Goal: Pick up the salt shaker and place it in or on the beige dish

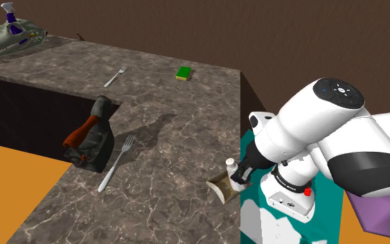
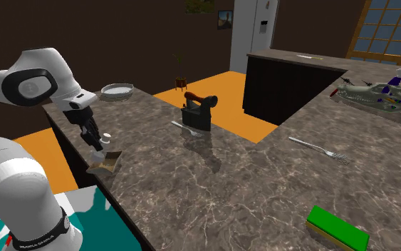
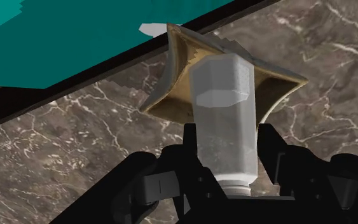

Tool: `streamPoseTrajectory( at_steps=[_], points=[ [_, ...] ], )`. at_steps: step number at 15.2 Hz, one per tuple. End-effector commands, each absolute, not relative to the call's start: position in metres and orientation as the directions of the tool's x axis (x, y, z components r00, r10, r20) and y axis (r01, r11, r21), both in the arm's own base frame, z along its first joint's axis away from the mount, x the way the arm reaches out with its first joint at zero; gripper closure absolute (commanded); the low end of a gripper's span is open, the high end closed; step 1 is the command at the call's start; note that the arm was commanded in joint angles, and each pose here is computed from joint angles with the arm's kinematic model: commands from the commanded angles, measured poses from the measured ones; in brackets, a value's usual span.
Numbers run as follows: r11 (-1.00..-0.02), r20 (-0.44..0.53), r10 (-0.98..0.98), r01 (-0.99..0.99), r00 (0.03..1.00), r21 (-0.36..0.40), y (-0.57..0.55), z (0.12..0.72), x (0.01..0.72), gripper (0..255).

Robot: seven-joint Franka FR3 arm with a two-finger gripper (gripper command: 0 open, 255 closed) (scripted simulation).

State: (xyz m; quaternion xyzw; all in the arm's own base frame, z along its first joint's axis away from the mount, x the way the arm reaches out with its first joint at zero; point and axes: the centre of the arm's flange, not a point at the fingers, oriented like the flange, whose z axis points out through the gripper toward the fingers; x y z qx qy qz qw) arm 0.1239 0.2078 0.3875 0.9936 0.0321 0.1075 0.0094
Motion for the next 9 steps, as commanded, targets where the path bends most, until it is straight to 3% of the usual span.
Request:
streamPoseTrajectory(
  at_steps=[1, 2, 3, 9],
  points=[
    [-0.998, 0.213, 0.066, 0.062, 0.975, 0.025, 0.208, 0.387, 0.124, 255],
    [-0.998, 0.213, 0.066, 0.062, 0.975, 0.025, 0.208, 0.387, 0.124, 255],
    [-0.998, 0.213, 0.066, 0.062, 0.975, 0.025, 0.208, 0.387, 0.124, 0],
    [-0.998, 0.213, 0.066, 0.062, 0.975, 0.025, 0.208, 0.4, 0.121, 0]
  ],
)
